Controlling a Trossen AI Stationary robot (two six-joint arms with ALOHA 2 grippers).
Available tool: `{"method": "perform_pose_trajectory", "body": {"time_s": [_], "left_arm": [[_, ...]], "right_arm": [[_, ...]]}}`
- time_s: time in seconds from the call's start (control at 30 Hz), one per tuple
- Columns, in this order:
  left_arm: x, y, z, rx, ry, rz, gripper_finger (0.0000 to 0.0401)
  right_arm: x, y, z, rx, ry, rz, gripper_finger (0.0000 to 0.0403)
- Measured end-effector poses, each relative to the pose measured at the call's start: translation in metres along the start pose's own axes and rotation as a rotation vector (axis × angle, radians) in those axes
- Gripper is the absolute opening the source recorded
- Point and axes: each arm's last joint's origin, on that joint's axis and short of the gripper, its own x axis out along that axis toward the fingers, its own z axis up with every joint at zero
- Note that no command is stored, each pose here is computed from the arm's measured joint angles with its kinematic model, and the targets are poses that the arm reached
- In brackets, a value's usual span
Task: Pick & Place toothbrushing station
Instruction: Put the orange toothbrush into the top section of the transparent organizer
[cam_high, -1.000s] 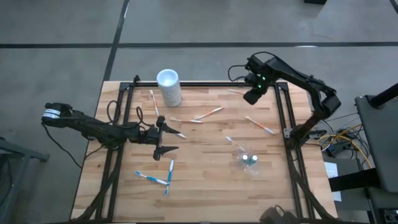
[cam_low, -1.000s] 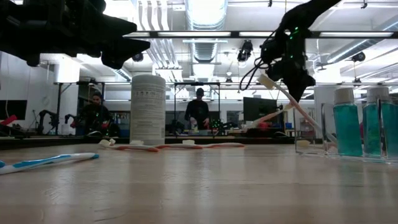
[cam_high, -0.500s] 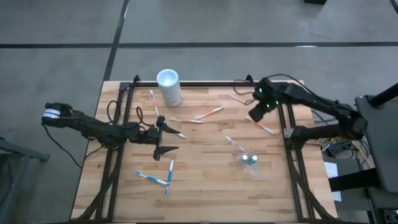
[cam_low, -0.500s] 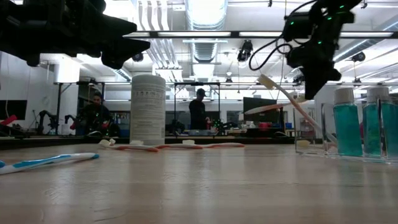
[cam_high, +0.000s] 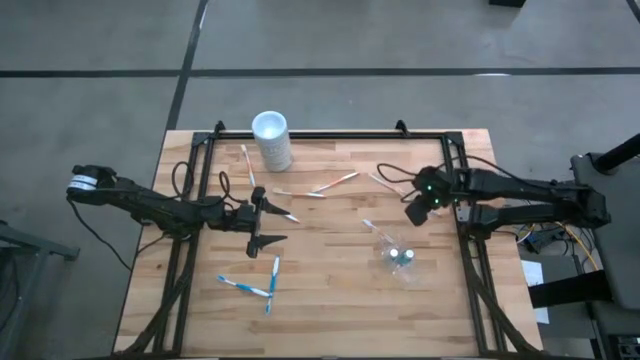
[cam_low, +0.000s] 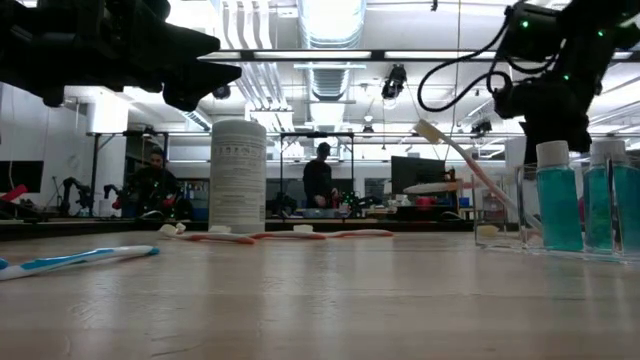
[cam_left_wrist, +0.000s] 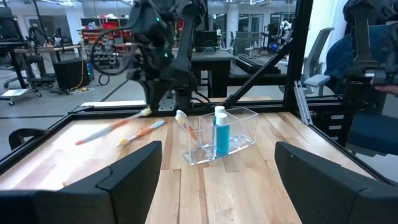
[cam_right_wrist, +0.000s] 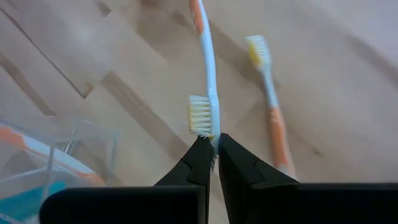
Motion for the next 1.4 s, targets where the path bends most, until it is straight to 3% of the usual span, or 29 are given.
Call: {"method": "perform_pose_trajectory", "body": {"time_s": [0.7, 1.17, 1.4], "left_arm": [[0.000, 0.000, 0.000, 0.000, 0.005, 0.000, 0.0319], [0.000, 0.000, 0.000, 0.000, 0.004, 0.000, 0.0319], [0.000, 0.000, 0.000, 0.000, 0.005, 0.001, 0.0319]], "right_arm": [[0.077, -0.012, -0.035, 0.073, -0.112, 0.072, 0.0013], [0.083, -0.008, -0.030, 0.072, -0.092, 0.080, 0.0013], [0.079, -0.004, -0.026, 0.127, -0.012, 0.088, 0.0013]]}}
